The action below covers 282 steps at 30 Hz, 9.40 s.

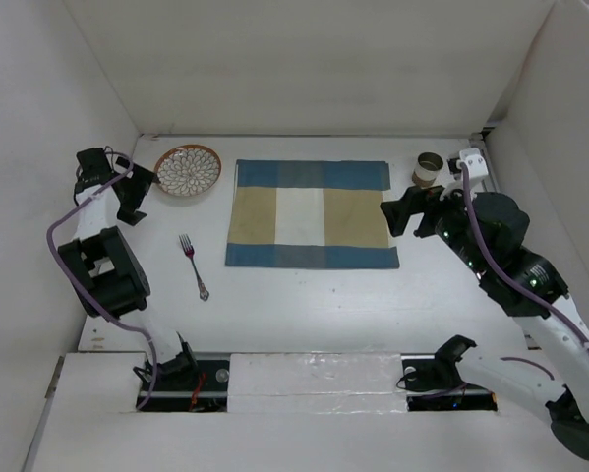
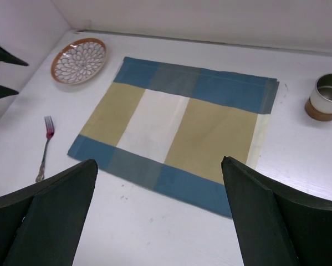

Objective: Set the dinner table for one person

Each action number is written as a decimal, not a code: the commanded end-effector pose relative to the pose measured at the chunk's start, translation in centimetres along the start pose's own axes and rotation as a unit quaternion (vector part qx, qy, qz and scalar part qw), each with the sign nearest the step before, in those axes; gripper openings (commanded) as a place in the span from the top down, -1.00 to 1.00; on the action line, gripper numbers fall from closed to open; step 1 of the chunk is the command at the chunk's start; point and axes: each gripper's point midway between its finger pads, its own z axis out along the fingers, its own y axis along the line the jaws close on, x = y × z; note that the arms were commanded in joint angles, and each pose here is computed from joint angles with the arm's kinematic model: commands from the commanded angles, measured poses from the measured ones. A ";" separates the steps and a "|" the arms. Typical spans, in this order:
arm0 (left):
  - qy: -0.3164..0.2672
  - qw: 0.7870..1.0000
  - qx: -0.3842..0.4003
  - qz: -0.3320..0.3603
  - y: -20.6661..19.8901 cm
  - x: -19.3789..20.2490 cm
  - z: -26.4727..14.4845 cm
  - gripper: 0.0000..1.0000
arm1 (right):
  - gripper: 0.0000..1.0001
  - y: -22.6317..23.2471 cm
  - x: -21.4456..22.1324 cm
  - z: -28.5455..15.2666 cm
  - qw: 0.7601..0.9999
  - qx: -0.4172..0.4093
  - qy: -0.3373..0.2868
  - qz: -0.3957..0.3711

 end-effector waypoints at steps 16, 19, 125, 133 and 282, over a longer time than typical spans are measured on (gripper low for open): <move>0.036 0.997 -0.044 0.051 -0.7 -1.1 7.6 -0.97 | -1.00 2.5 0.9 -2.5 0.995 -0.098 -0.011 -0.017; 0.049 0.997 -0.048 0.041 0.3 -0.2 8.9 -0.85 | -1.00 2.9 0.7 -2.7 0.994 -0.110 -0.018 -0.016; 0.319 0.866 0.306 0.233 -17.3 34.3 2.3 1.00 | -1.00 0.2 4.6 -5.1 0.997 -0.067 0.005 0.022; 0.290 0.891 0.266 0.225 -16.6 32.7 2.1 -0.99 | -1.00 0.5 4.1 -5.3 0.997 -0.074 -0.002 0.023; -0.064 0.945 0.172 0.270 -4.0 14.2 -17.6 -1.00 | -1.00 -30.7 21.6 0.3 0.868 0.389 0.250 0.181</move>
